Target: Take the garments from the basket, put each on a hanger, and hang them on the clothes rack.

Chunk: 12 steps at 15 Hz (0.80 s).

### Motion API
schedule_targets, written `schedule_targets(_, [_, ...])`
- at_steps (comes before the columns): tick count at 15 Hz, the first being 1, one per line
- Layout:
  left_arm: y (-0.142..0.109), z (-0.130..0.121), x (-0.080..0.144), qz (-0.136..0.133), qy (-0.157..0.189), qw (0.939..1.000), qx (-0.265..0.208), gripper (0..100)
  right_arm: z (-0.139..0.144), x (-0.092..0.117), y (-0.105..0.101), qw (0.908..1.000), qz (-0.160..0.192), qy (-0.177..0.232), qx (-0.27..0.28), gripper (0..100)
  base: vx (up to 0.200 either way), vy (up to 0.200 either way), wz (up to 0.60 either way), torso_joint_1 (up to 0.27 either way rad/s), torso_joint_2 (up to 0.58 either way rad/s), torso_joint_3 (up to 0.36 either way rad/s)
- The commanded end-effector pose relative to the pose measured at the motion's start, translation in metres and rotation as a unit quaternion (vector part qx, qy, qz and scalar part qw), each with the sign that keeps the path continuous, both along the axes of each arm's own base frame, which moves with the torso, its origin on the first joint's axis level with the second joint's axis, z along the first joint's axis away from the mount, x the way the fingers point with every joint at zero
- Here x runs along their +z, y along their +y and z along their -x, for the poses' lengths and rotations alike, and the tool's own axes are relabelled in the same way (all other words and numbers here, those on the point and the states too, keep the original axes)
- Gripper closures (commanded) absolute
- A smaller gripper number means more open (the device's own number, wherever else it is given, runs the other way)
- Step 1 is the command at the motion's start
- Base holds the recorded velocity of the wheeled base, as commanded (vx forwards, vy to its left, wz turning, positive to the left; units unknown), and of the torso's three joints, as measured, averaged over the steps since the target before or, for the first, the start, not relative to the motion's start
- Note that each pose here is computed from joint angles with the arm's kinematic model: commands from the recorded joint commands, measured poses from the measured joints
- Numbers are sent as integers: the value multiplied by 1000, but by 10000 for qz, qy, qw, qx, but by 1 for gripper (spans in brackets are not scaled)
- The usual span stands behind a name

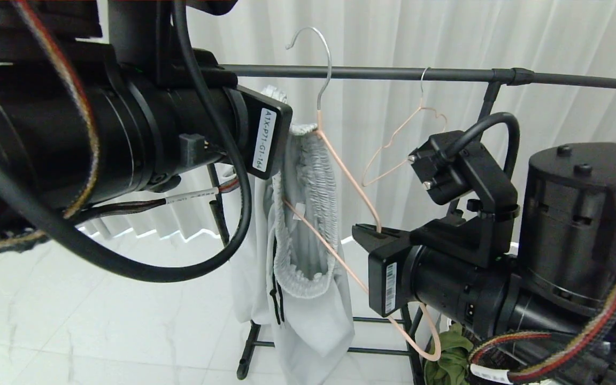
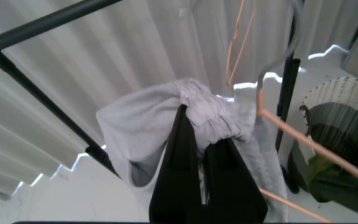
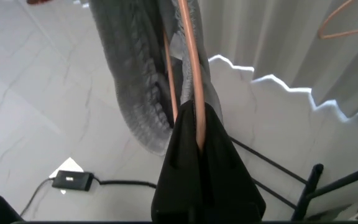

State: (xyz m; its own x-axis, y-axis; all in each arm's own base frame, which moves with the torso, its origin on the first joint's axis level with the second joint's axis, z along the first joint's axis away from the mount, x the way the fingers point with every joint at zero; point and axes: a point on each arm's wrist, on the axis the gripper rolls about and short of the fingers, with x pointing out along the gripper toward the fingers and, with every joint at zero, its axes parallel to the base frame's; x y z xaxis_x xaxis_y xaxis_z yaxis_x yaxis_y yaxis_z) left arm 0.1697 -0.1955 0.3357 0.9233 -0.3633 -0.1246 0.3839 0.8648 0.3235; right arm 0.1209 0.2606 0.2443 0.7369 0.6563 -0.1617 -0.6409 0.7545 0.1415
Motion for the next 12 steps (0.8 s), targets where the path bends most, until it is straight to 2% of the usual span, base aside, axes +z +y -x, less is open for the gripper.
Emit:
schedule_targets(1, [0, -1, -2, -26, 26, 10000, 11, 100, 2, 8, -4, 9998, -180, -81, -2, 100, 0, 0, 0, 0, 0, 0])
schedule_targets(5, [-2, -1, -5, -83, 54, 10000, -14, 100, 4, 18, -10, 9991, -345, -250, -6, 100, 0, 0, 0, 0, 0, 0])
schedule_targets(8, [-9, 9, -8, -102, 66, 9996, -244, 100, 2, 21, -14, 9988, -400, -276, -68, 100, 0, 0, 0, 0, 0, 0])
schedule_targets(12, [-7, 11, -16, -212, 149, 9993, -252, 100, 0, 30, -20, 9971, -458, -604, 103, 100, 0, 0, 0, 0, 0, 0])
